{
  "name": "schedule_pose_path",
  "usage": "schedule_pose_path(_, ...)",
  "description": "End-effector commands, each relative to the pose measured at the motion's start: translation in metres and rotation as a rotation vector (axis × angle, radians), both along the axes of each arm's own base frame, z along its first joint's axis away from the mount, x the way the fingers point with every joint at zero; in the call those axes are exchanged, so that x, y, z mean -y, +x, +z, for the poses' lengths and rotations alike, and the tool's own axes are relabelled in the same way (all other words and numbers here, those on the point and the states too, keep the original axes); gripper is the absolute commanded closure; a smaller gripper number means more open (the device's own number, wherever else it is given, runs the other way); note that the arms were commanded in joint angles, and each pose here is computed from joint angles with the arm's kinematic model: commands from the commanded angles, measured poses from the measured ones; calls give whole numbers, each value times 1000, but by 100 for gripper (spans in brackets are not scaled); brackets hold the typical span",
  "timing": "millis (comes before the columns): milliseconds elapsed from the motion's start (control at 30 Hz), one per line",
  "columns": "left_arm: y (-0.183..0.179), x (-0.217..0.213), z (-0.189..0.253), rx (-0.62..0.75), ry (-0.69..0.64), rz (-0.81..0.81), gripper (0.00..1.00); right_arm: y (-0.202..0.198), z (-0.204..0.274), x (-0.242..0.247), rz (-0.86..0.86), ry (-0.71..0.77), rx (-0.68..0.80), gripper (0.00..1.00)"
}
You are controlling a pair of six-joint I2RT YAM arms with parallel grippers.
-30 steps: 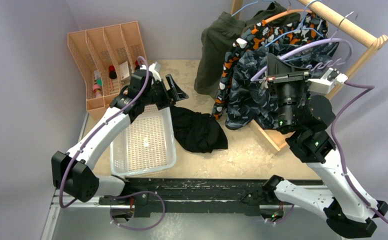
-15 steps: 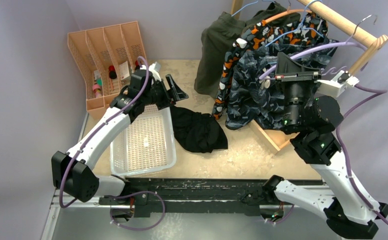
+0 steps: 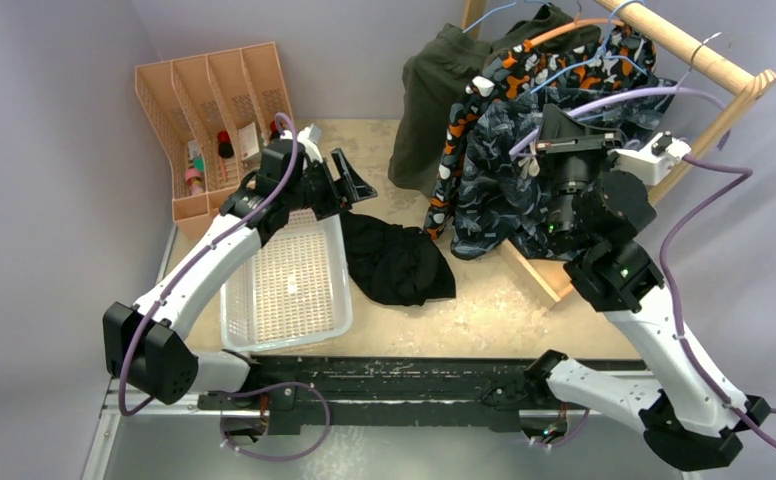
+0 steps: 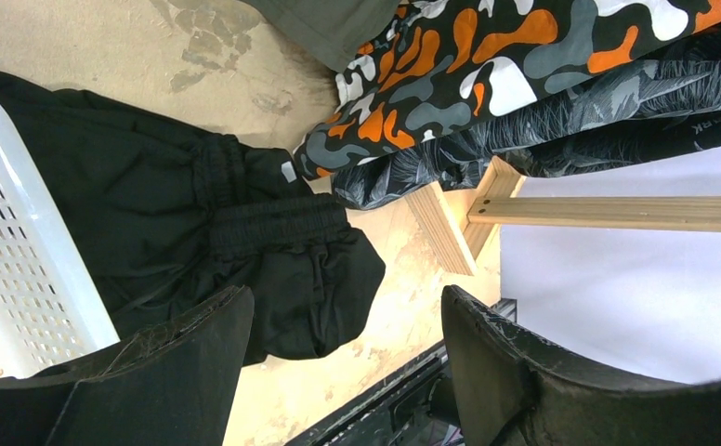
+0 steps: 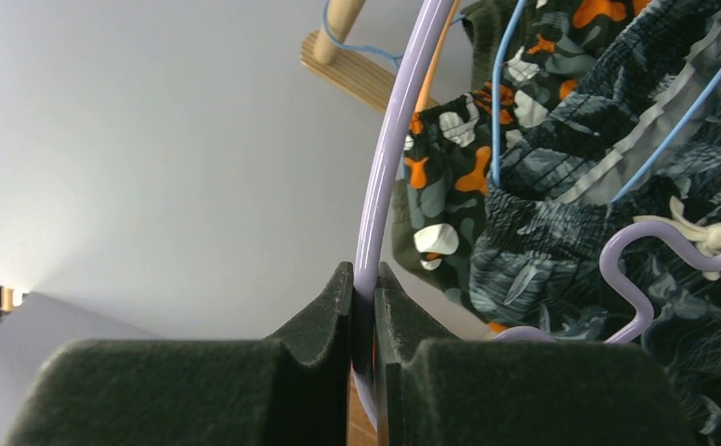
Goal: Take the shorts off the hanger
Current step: Place the hanger on the clothes rod.
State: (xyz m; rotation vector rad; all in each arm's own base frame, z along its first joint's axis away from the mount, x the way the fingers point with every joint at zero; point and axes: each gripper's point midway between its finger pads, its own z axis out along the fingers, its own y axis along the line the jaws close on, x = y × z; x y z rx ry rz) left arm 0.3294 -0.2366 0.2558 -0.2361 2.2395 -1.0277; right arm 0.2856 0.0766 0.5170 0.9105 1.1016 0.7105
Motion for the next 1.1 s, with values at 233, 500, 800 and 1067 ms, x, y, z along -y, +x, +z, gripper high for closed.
schedule_pose_path(233,-3,4,7,23,-21,-22,27,22,-11,7,35,36,0,100)
schedule_pose_path(500,-9,13,6,39,-20,-89,27,6,-19,-2,140,68,61,67)
schedule_pose_path(800,-19,8,-10,72,246,-81,19,-12,-28,-11,235,9,66,29)
schedule_pose_path(1067,-33,16,-32,82,298,-38,17,-31,-90,-28,372,-114,-58,17)
